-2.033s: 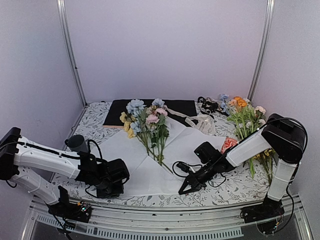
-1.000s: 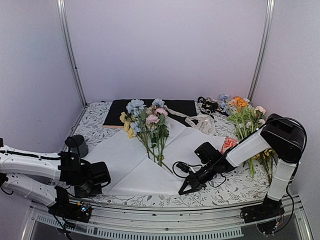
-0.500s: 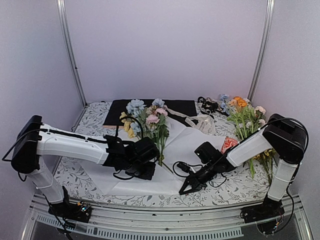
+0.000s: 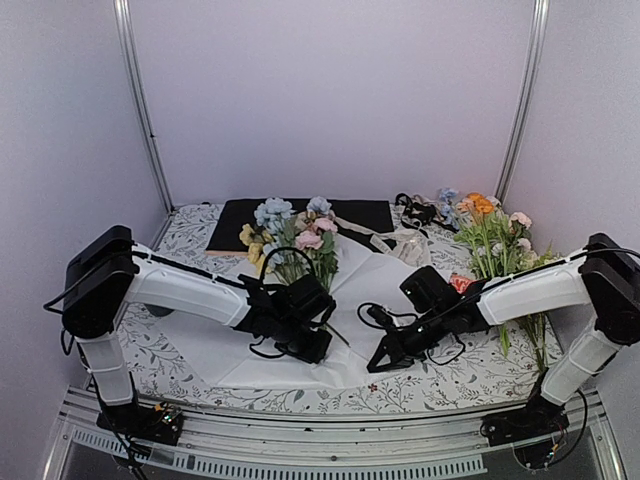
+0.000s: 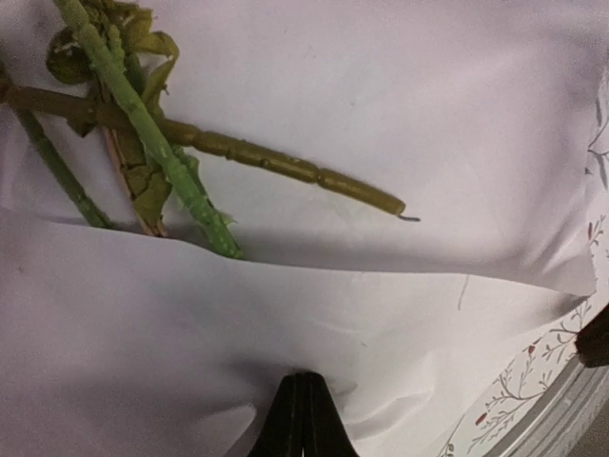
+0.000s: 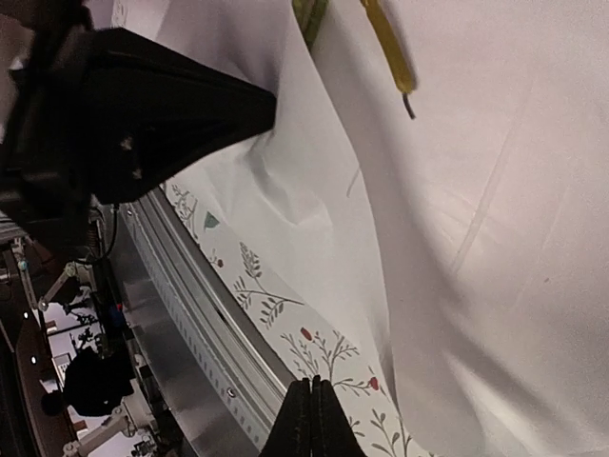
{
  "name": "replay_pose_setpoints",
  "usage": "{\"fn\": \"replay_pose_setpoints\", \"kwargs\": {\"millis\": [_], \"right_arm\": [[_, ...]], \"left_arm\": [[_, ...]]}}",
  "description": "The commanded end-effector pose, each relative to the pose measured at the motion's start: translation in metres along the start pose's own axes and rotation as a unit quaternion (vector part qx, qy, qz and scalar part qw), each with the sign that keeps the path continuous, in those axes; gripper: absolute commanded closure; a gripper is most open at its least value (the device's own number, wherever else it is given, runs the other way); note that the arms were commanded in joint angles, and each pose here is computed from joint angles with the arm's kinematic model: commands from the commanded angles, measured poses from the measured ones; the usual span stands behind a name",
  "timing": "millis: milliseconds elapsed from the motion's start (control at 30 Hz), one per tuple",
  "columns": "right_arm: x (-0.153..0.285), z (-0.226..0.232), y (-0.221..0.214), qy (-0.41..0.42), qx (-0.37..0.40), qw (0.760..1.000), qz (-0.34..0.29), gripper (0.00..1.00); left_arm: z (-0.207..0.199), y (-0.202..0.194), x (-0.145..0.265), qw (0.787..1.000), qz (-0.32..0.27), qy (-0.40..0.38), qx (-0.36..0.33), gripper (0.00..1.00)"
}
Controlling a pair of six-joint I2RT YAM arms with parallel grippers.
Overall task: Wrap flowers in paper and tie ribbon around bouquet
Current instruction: Press the fold line on the 1/4-folded wrapping paper, then pick up the one-fourth-folded wrapping paper from the center of the board.
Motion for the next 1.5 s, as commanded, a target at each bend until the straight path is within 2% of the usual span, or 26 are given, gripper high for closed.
{"fn": "replay_pose_setpoints", "kwargs": {"millis": [0, 100, 233, 333, 567, 700, 800, 1000, 1133, 1233, 1467], "right_arm": [[0.050, 0.012, 0.013, -0.024, -0.029, 0.996, -0.079, 0.95], [0.083, -0.011, 0.014, -0.068, -0.076, 0.986, -0.133, 0.85], [0.111, -0.047, 0.009, -0.094, -0.145, 0.967, -0.189, 0.45], [0.120, -0.061, 0.014, -0.100, -0.172, 0.956, -0.217, 0.35], [0.120, -0.076, 0.030, -0.106, -0.219, 0.932, -0.268, 0.30], [0.108, -0.085, 0.030, -0.086, -0.237, 0.930, -0.266, 0.29], [0.099, -0.080, 0.031, -0.036, -0.217, 0.941, -0.256, 0.27], [0.082, -0.081, 0.019, 0.009, -0.175, 0.960, -0.218, 0.11], [0.074, -0.063, 0.022, 0.063, -0.114, 0.971, -0.202, 0.12], [0.069, -0.047, 0.019, 0.074, -0.079, 0.973, -0.206, 0.12], [0.061, -0.024, -0.008, 0.120, -0.040, 0.971, -0.202, 0.14]], "left_arm": [[0.013, -0.015, -0.022, 0.999, 0.047, -0.013, -0.014, 1.00], [0.013, -0.017, -0.024, 0.998, 0.051, -0.017, -0.018, 1.00], [0.014, -0.018, -0.023, 0.999, 0.048, -0.018, -0.018, 1.00], [0.015, -0.021, -0.022, 0.998, 0.051, -0.016, -0.015, 1.00], [0.017, -0.023, -0.022, 0.999, 0.049, -0.015, -0.015, 1.00], [0.018, -0.023, -0.022, 0.999, 0.047, -0.014, -0.015, 1.00], [0.019, -0.024, -0.023, 0.999, 0.050, -0.011, -0.015, 1.00], [0.022, -0.025, -0.026, 0.998, 0.053, -0.010, -0.014, 1.00], [0.023, -0.025, -0.027, 0.998, 0.053, -0.011, -0.014, 1.00], [0.024, -0.026, -0.028, 0.998, 0.055, -0.011, -0.015, 1.00], [0.028, -0.025, -0.030, 0.999, 0.051, -0.008, -0.015, 1.00]]}}
Point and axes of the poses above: each gripper's point midway between its finger pads, its own x axis back along the fingers, its own z axis along the line the jaws close on, y = z × x, the point moved 6 cm from there along x, back along the fingers, and after that the axes turned 7 degrees about -x, right-handed, at the moved point
